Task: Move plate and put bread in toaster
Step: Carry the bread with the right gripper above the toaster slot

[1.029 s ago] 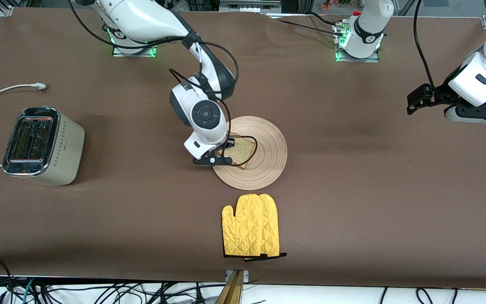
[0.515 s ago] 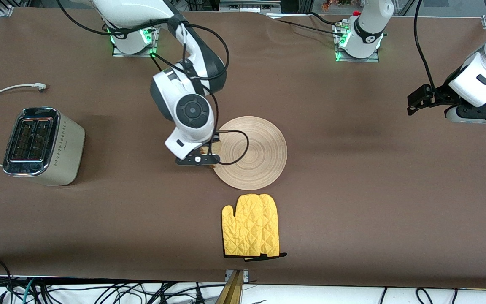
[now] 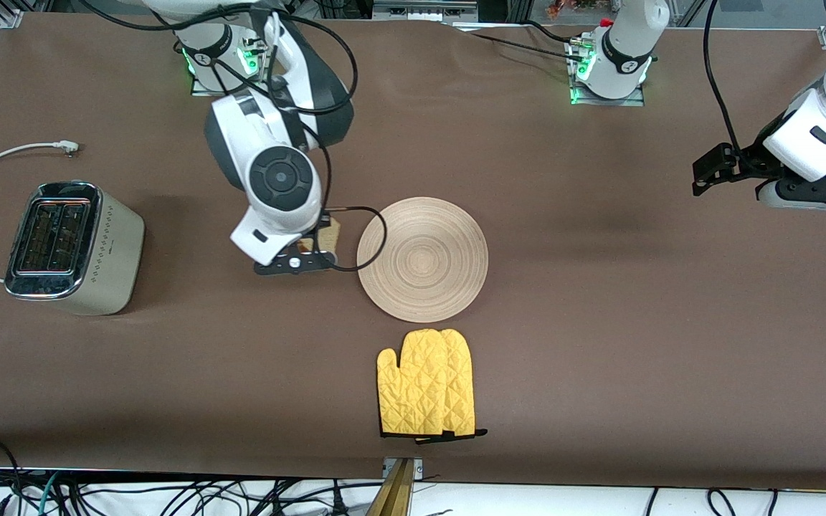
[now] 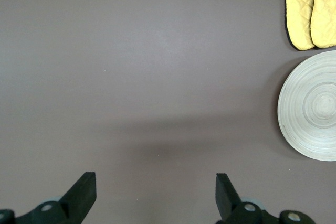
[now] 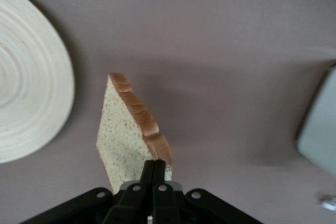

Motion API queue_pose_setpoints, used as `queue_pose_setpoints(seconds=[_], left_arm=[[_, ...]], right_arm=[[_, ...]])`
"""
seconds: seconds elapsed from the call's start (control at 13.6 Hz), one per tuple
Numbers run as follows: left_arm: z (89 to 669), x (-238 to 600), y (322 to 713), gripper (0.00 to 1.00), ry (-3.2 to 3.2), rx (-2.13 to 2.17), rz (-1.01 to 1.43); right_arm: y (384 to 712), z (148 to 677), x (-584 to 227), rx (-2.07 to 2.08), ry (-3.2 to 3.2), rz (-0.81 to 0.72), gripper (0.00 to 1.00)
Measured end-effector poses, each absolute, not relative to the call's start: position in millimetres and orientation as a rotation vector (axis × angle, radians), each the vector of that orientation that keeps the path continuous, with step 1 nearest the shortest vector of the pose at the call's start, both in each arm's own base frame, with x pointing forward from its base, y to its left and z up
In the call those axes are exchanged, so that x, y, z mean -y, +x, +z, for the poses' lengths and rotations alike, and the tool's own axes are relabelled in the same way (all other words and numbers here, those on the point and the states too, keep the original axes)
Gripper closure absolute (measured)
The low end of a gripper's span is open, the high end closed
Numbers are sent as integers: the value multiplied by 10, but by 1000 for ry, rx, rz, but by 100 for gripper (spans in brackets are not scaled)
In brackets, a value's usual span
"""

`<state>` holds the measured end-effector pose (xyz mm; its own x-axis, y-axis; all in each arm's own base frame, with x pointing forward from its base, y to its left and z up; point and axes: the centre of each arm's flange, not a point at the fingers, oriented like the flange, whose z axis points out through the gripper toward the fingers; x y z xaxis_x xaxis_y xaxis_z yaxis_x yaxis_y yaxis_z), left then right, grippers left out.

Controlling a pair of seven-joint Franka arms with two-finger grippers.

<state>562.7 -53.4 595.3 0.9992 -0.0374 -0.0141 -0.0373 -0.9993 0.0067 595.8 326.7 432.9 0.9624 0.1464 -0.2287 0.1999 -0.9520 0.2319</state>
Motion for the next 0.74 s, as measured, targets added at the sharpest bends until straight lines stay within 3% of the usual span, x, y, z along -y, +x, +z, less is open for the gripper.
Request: queue_pose_setpoints(seconds=[0.74], left_arm=[[5952, 534, 5629, 0, 3134, 58, -22]], right_arm=[[6211, 5360, -766, -339, 2641, -515, 99]])
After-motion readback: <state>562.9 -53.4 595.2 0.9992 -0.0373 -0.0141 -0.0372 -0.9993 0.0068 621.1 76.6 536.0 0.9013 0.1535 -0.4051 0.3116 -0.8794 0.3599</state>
